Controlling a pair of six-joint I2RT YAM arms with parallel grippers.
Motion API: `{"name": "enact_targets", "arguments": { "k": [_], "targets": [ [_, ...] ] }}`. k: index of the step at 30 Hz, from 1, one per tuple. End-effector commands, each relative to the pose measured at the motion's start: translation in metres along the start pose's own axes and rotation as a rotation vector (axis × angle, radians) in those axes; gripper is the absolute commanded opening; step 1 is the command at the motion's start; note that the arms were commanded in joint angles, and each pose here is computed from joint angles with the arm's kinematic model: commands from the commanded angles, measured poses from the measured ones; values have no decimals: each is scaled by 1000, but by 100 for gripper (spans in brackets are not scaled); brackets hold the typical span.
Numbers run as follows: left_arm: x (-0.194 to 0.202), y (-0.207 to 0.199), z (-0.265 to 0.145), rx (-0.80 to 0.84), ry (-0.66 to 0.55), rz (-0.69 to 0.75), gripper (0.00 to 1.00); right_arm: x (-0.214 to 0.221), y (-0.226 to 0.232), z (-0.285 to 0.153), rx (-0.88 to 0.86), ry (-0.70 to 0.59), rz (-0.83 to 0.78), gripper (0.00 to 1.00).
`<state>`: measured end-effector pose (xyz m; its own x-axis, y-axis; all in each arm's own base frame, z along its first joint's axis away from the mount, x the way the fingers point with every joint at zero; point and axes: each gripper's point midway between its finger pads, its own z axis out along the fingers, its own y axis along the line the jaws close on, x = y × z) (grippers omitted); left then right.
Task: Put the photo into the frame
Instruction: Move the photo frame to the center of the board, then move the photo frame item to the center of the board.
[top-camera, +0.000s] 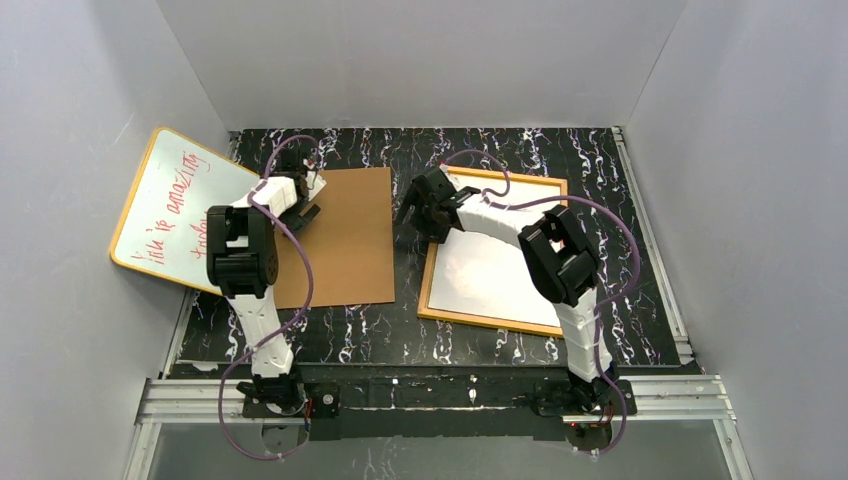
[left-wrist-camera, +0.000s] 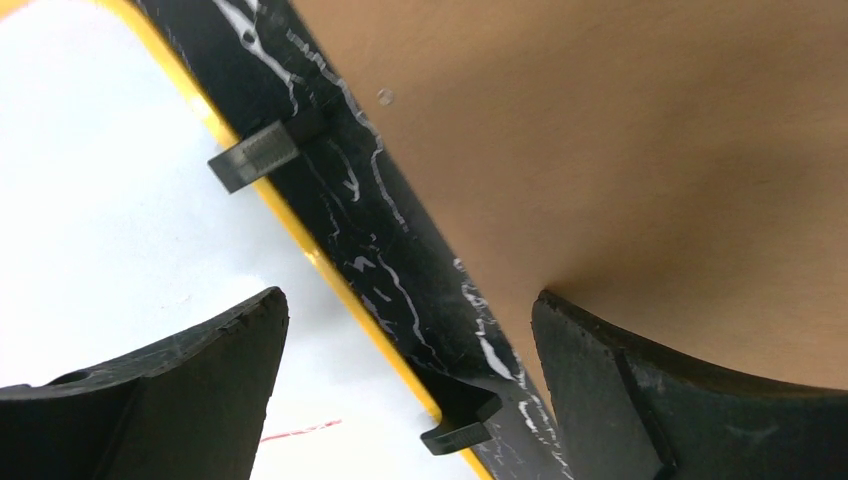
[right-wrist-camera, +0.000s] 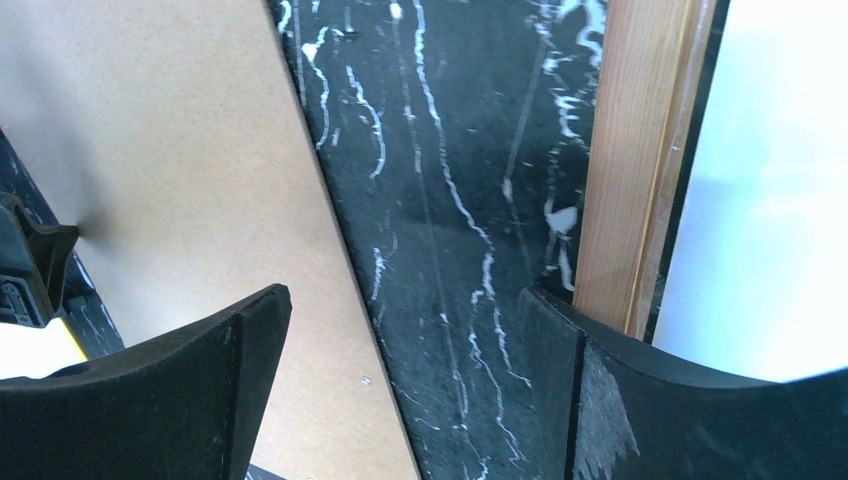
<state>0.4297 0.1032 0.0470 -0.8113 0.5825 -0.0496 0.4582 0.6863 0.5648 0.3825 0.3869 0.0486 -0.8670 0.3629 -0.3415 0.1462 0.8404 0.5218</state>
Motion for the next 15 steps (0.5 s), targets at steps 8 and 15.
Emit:
{"name": "enact_targets", "arguments": {
  "k": [8, 15],
  "targets": [
    [-42, -83, -16, 224, -60, 59, 92, 1, -42, -12, 117, -7, 10, 93],
    [-46, 22, -26, 86, -97, 37, 70, -1, -39, -16, 101, -14, 16, 75]
  ]
}}
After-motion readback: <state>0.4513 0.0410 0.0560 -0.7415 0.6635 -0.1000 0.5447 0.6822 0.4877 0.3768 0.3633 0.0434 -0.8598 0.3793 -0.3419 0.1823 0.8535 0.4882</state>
